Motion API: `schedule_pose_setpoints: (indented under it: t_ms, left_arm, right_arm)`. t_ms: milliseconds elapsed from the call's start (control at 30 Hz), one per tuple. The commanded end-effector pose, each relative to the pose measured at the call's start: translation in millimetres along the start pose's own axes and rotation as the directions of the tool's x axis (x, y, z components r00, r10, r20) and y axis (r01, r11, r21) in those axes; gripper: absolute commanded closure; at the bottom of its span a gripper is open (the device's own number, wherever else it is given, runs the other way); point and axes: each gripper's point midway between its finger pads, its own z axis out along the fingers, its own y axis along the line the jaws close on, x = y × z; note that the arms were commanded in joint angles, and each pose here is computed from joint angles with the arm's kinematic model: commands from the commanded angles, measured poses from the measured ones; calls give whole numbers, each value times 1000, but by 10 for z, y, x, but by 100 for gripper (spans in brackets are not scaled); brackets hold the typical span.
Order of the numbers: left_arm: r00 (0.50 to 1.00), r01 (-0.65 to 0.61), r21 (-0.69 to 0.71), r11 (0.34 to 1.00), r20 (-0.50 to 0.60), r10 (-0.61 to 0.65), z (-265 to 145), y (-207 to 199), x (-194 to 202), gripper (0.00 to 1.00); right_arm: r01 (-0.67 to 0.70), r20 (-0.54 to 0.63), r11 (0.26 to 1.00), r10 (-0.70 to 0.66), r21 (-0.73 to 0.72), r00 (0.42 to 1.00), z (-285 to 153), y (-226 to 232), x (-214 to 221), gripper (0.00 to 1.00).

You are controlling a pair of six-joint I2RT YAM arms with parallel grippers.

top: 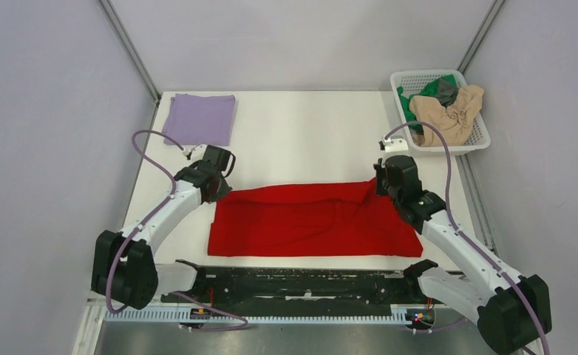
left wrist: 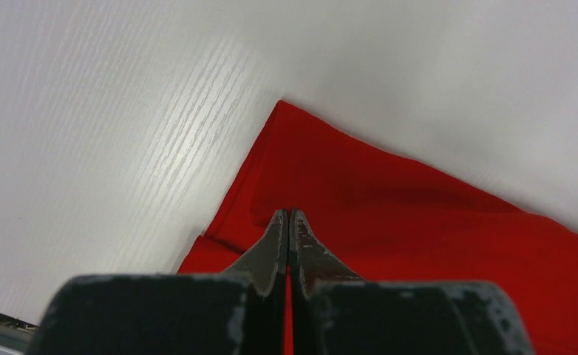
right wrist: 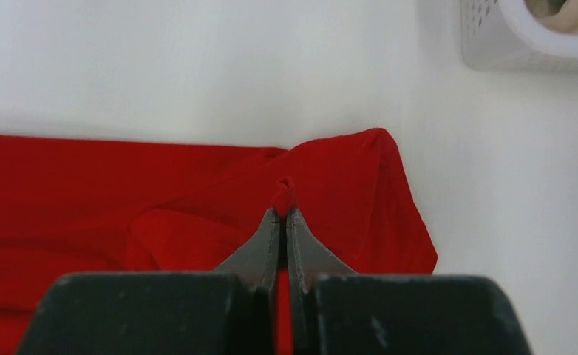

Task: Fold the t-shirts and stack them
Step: Fold the other side of the tshirt into a rectangle

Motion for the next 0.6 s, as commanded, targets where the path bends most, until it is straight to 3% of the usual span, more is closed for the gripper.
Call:
schedule_pose_setpoints:
  t_ms: [0,367,400,467,567]
  left_arm:
    - [997,36,26,999,64,-38,-65,19,-20,98]
    - [999,32,-26,999,24,-32,6,263,369,98]
    - [999,34,-34,999,18,-33,21,297,417,95]
    - [999,34,-48,998,3,-34,47,347,485,78]
    - [999,35,-65,997,-14,-36,29,396,532,69]
  right_arm:
    - [32,-95,999,-28,43,995,-161,-89,360,100]
    - [35,-206,999,-26,38,978,-392,-142,766,99]
    - [32,-225,999,-27,19,974,-405,-111,820,97]
    - [25,-272,999,-17,25,962,-446,-113,910,91]
    - [47,-361,998,-29,43,932,-568,-171,1044,72]
